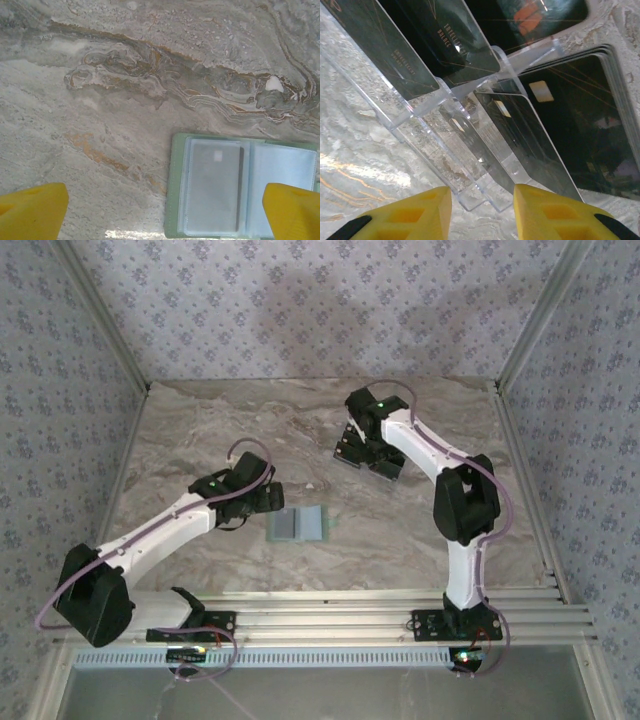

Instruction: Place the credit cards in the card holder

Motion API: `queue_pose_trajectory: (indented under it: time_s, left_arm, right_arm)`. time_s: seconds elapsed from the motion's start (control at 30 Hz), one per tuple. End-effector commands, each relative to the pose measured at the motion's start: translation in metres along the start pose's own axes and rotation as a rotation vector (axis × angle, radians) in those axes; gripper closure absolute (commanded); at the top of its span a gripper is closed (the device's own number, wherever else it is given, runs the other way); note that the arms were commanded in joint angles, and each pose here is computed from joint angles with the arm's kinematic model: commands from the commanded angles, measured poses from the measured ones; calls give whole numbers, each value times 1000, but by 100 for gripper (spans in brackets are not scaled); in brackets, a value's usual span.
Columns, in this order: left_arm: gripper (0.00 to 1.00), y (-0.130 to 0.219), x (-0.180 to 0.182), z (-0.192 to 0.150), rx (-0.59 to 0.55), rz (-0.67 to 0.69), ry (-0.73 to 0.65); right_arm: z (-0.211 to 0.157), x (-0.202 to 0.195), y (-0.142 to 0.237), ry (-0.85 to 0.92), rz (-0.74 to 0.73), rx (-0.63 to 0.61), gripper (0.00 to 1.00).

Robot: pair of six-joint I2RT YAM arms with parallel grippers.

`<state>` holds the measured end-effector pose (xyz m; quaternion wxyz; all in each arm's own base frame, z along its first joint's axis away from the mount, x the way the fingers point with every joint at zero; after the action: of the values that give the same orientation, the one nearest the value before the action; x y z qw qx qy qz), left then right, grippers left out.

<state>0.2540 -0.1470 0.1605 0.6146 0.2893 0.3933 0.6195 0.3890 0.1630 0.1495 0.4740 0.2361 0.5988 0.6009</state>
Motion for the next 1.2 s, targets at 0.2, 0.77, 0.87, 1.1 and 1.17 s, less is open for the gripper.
queue_pose_trajectory:
  time_s: [0.2, 0.77, 0.87, 1.1, 1.17]
  left_arm:
    - [0, -15, 4, 0, 36, -12, 12]
    - [0, -25, 6, -5, 66, -7, 9]
    - [0, -24, 6, -5, 63, -8, 11]
    - [0, -22, 6, -4, 60, -13, 15]
    - [0, -22, 5, -4, 61, -16, 14]
  right_arm:
    - [5, -10, -19, 34, -71, 37, 62]
    - [-9, -4, -25, 67, -43, 87, 76]
    - [-11, -5, -27, 78, -50, 98, 78]
    - [-9, -4, -25, 101, -52, 84, 85]
    - [-8, -3, -22, 115, -51, 76, 87]
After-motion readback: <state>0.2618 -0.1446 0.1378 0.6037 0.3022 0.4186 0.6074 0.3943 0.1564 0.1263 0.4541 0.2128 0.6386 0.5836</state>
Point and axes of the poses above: each hand's point on the last joint's axis, 136 mm out from that joint toward the fingers, its own y axis back along the fingers, its own x axis along the line the jaws close on, z = x × y, the point moved 4 cm from there along y, back along the fingers
